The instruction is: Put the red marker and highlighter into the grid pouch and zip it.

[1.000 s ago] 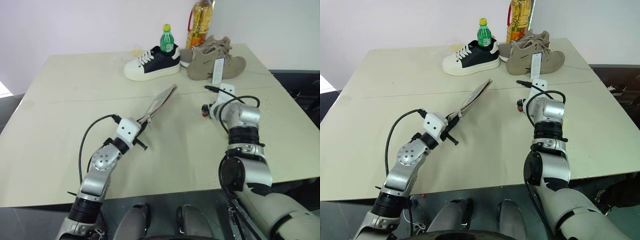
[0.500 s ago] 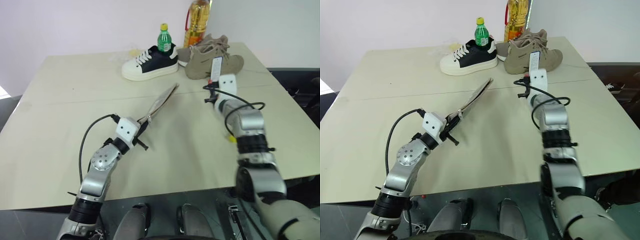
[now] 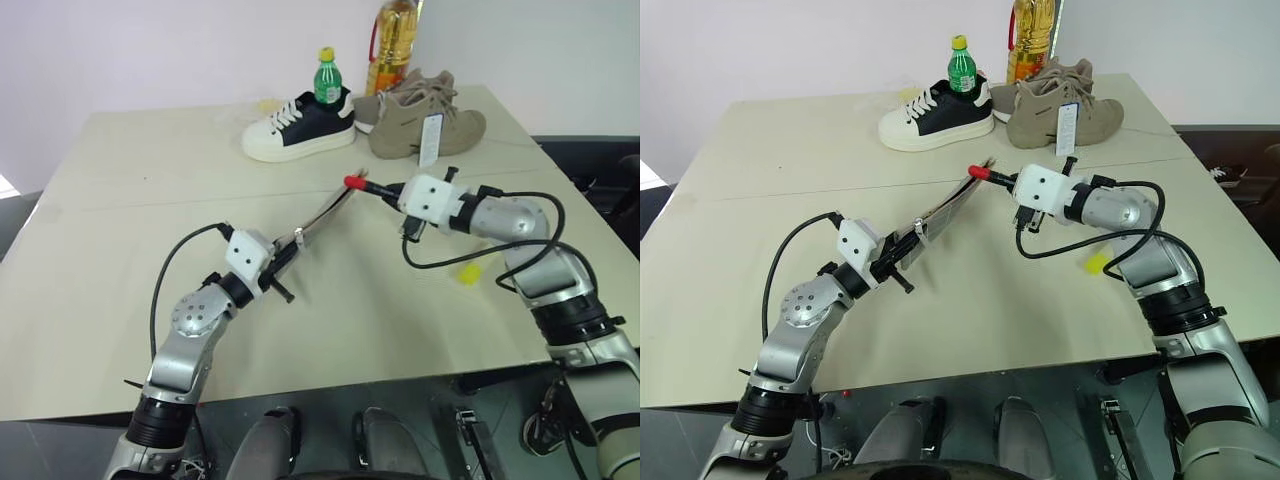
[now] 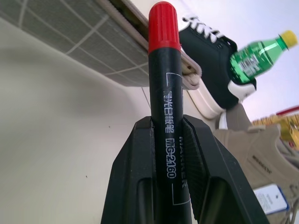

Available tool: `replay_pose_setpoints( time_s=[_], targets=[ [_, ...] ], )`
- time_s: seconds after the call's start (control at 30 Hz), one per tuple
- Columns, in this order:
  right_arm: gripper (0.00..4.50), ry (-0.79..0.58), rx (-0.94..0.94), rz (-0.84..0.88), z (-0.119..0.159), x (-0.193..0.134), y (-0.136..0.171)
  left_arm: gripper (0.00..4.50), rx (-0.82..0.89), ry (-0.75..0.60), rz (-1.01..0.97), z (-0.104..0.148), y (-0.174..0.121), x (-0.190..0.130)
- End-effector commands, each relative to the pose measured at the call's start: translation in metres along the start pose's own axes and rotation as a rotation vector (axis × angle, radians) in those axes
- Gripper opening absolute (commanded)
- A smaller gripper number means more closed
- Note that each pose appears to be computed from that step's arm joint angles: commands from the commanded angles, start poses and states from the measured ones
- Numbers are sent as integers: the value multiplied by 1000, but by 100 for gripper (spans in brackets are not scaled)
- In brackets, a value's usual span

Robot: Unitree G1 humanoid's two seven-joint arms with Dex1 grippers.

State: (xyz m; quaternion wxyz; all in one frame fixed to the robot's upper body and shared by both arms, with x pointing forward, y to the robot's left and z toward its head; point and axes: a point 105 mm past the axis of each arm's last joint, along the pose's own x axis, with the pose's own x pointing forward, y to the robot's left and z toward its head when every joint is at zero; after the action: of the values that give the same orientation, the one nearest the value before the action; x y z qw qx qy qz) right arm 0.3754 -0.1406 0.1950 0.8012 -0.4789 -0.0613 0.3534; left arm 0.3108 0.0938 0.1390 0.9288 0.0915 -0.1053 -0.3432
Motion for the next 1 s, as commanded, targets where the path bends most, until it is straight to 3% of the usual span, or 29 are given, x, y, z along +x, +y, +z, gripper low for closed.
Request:
replay_pose_setpoints(
  time_s=[0.03, 0.6, 0.87, 1.0],
  targets=[
    [30, -25, -55, -6, 10, -2, -7, 0, 32, -62, -9, 19, 0, 2],
    [30, 8, -148, 43, 2, -11, -2, 0, 31, -61, -1, 18, 1, 1],
    [30, -6, -278, 125, 6, -9, 10, 0, 81, -46, -76, 19, -9, 1],
    [30, -51, -481, 232, 18, -8, 26, 0, 133, -15, -187, 16, -20, -2]
  ],
)
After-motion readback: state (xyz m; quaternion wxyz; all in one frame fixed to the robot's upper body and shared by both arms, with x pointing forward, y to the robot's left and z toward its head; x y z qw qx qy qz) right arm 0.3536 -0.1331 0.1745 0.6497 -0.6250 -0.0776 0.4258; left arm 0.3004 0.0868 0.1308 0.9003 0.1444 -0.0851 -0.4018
